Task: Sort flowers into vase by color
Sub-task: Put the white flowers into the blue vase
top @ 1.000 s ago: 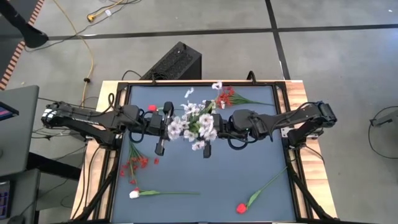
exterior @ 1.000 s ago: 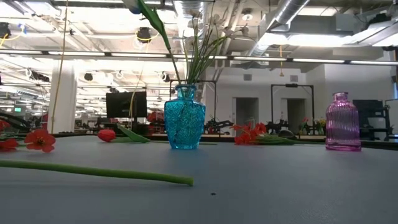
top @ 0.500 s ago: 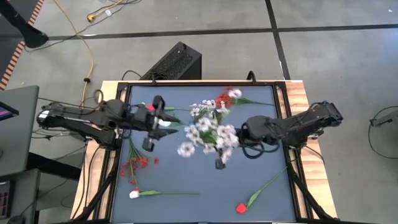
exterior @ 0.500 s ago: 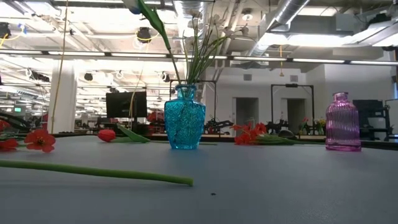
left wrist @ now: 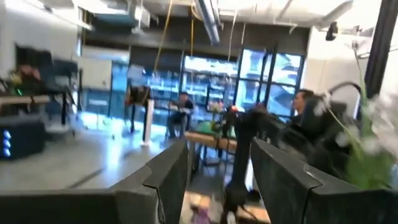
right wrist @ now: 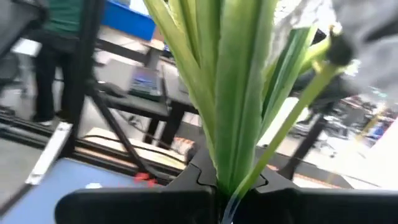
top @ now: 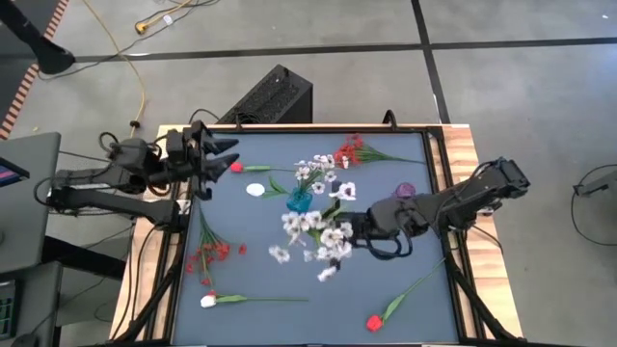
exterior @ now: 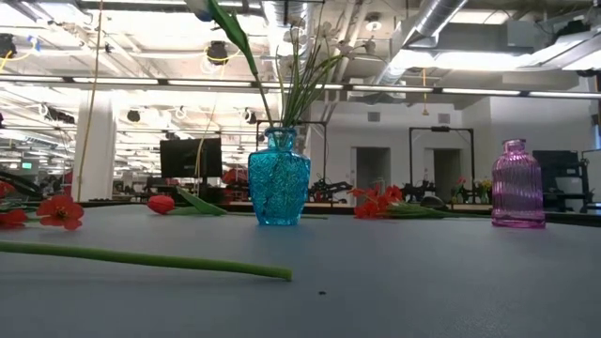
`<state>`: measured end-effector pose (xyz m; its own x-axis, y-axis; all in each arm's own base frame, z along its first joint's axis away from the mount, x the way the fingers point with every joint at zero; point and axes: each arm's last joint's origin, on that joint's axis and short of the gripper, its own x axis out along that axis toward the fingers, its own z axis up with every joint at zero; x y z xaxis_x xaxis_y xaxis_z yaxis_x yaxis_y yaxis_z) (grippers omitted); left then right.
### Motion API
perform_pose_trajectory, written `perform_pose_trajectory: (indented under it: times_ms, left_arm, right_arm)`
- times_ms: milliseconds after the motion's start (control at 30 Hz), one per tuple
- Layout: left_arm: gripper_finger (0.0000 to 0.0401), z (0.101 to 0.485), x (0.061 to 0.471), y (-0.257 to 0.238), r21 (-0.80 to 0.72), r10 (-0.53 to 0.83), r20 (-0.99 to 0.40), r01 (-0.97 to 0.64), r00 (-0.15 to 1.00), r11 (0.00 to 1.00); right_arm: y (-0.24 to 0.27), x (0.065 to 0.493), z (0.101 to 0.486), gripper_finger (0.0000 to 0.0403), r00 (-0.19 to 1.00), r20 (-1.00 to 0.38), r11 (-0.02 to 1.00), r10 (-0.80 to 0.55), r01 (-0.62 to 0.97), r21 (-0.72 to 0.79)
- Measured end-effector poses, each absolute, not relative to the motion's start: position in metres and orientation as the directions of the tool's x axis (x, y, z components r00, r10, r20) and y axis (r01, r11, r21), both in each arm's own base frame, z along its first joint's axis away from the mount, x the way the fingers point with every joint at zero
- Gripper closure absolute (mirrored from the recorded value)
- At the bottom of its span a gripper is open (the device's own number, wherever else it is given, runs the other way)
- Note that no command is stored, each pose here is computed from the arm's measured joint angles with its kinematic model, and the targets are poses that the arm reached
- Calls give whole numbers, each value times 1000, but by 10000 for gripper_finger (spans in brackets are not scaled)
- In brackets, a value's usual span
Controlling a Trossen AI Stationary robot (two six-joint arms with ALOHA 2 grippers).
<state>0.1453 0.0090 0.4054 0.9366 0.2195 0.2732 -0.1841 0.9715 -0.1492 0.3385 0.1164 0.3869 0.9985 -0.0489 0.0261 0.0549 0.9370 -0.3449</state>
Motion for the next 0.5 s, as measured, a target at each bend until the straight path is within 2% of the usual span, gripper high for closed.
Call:
perform_pose_trajectory:
  times_ms: [167,400,500]
  left_arm:
    - [235,382,151,15,-203,243,183,-205,953,957]
    - [235,364,155,22,-264,279,153,-232,948,936]
    - [235,362,156,23,-285,264,159,-212,951,935]
  right_arm:
    - [96,346,366,369,993,-18,931,-117,103,-350]
    - [75,353,345,369,983,29,927,-180,179,-328]
    - [69,356,335,369,982,5,925,-189,180,-334]
